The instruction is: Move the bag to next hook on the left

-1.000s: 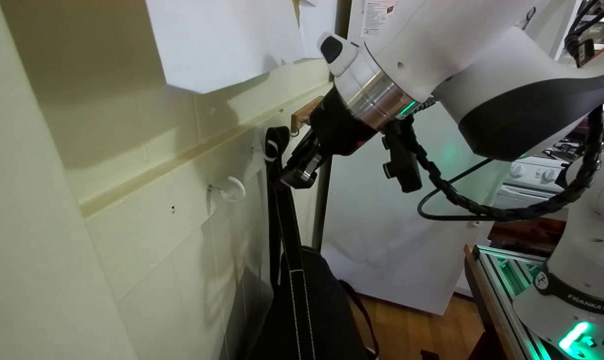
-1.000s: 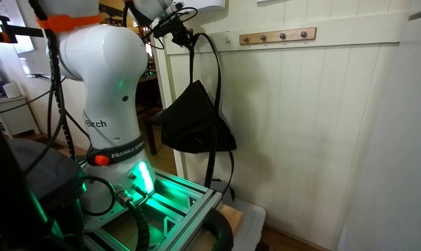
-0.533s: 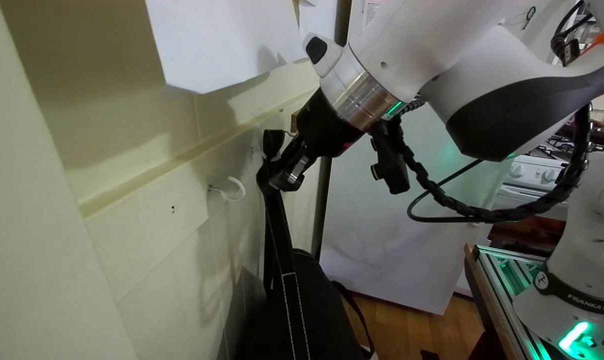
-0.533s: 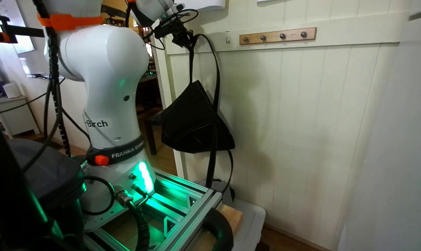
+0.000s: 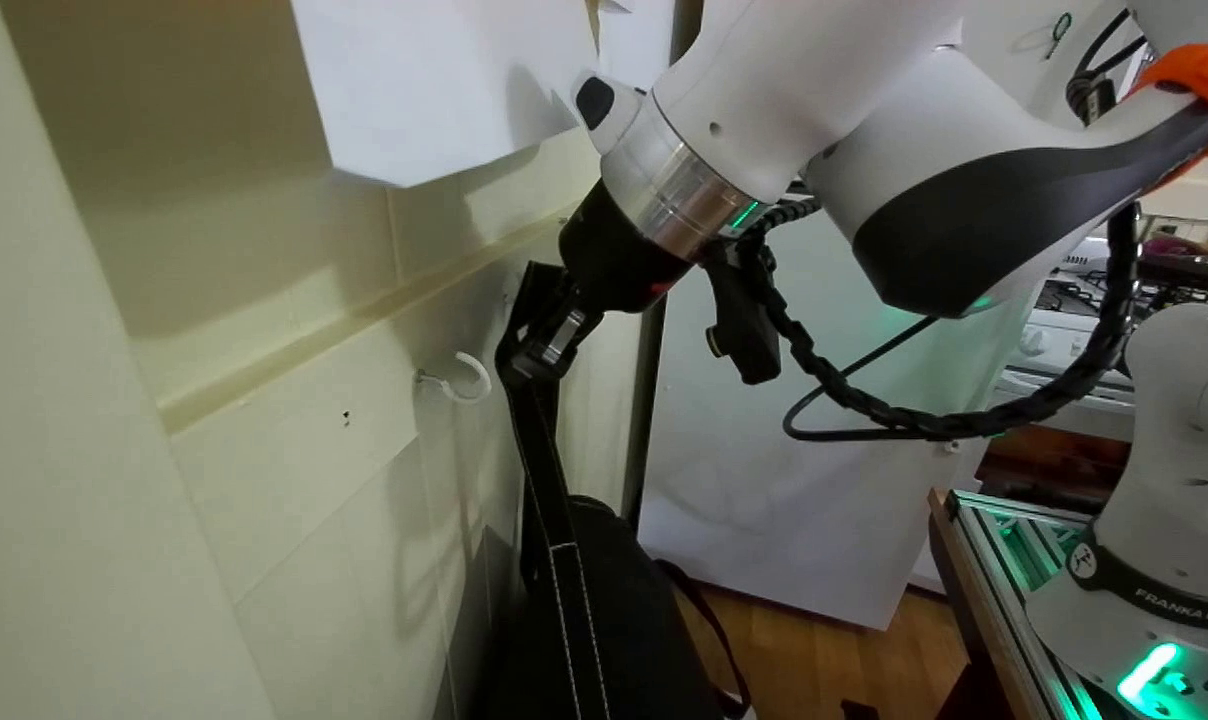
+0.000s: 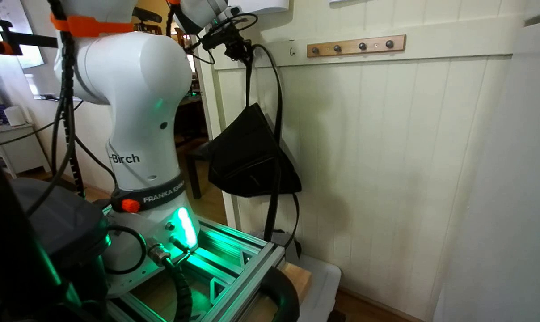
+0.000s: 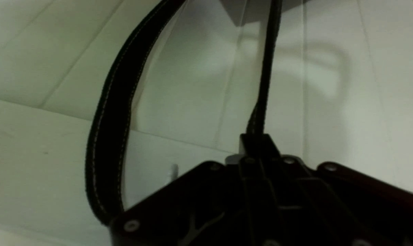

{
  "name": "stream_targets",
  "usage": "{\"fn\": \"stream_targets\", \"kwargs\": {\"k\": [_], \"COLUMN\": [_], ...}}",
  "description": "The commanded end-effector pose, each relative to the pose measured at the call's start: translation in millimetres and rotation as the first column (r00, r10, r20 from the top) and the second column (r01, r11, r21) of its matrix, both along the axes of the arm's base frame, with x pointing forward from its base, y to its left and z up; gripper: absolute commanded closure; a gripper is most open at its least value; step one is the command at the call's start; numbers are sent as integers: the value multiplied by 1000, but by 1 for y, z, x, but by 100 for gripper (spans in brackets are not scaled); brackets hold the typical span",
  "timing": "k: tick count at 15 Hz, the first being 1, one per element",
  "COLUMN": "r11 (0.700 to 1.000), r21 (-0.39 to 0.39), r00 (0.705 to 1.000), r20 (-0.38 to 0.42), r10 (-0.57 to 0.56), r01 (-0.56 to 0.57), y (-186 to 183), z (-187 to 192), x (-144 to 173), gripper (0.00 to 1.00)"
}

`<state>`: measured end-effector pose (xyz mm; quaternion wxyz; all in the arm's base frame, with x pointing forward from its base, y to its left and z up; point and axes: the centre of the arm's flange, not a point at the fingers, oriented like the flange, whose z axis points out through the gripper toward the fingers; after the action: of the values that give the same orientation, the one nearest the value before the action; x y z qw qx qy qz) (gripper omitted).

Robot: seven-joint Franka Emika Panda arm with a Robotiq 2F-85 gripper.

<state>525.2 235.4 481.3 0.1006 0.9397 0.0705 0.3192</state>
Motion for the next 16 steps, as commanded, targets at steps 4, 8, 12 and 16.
{"fn": "stream_targets", "kwargs": {"k": [4, 8, 12, 16], "r11": [1000, 1000, 1000, 1000], "r21": [0, 9, 8, 28], "r00": [998, 999, 1000, 1000], "r20": [54, 48, 22, 3], "r10": [10, 0, -6, -2], "r01": [-10, -1, 6, 1], "y": [13, 8, 3, 1], "z": [30, 30, 22, 20], "x": [3, 9, 17, 28], "gripper": [98, 98, 98, 98]}}
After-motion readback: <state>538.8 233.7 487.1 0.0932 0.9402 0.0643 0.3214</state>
